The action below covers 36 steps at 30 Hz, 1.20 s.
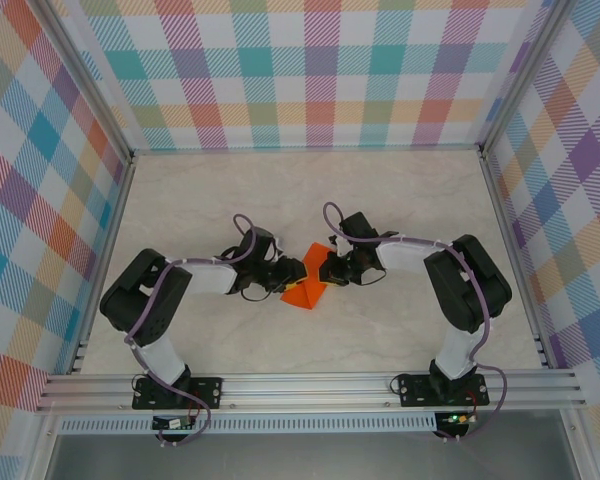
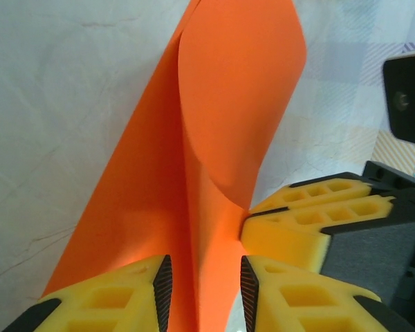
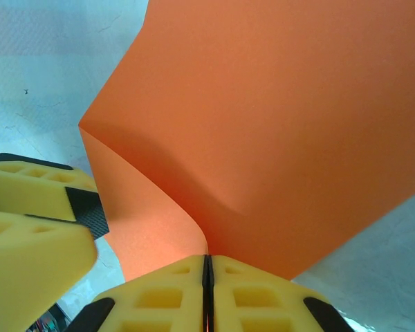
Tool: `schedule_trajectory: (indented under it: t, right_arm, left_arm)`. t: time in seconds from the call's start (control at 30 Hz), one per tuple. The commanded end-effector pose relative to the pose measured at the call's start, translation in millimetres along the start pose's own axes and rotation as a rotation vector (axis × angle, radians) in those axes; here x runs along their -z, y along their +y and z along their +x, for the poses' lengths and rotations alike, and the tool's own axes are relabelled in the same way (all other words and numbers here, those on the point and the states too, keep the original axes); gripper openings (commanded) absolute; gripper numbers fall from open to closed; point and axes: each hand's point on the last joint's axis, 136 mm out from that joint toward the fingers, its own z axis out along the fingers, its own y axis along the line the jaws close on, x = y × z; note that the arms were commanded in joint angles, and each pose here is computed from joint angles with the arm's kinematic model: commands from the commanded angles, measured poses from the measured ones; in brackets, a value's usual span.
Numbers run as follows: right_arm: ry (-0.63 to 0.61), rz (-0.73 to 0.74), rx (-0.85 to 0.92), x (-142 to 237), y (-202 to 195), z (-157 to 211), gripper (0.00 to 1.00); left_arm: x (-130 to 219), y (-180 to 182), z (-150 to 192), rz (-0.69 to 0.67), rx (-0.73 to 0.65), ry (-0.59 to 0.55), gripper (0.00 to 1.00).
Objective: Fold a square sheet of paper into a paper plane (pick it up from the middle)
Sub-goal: Turn over the paper at the center of the table.
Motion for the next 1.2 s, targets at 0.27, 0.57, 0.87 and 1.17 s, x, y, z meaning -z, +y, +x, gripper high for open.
schedule_trajectory:
  t: [0.27,0.57,0.87,1.17]
  right_arm:
    - [-0.1,-0.012,0.012,32,10,-13,0.27]
    - [-0.343,0.107,-0.025,95,-2,-38,0.73]
    - [-0.534,0.245,-0.006,146,-11,-47,1.0]
    - [-0.647,0.348,-0.05,178,-27,-43,1.0]
  left_arm:
    - [-14,-26,-4,0.073,-0.062,0.031,0.14]
    - [-4,-29,-10,0.007,-0.146,0.004,0.0]
    - [85,-32,-22,-0.415,-0.407,-0.067,0.0]
    - [173,-23,-73,-0.97,-0.586,-0.276,0.0]
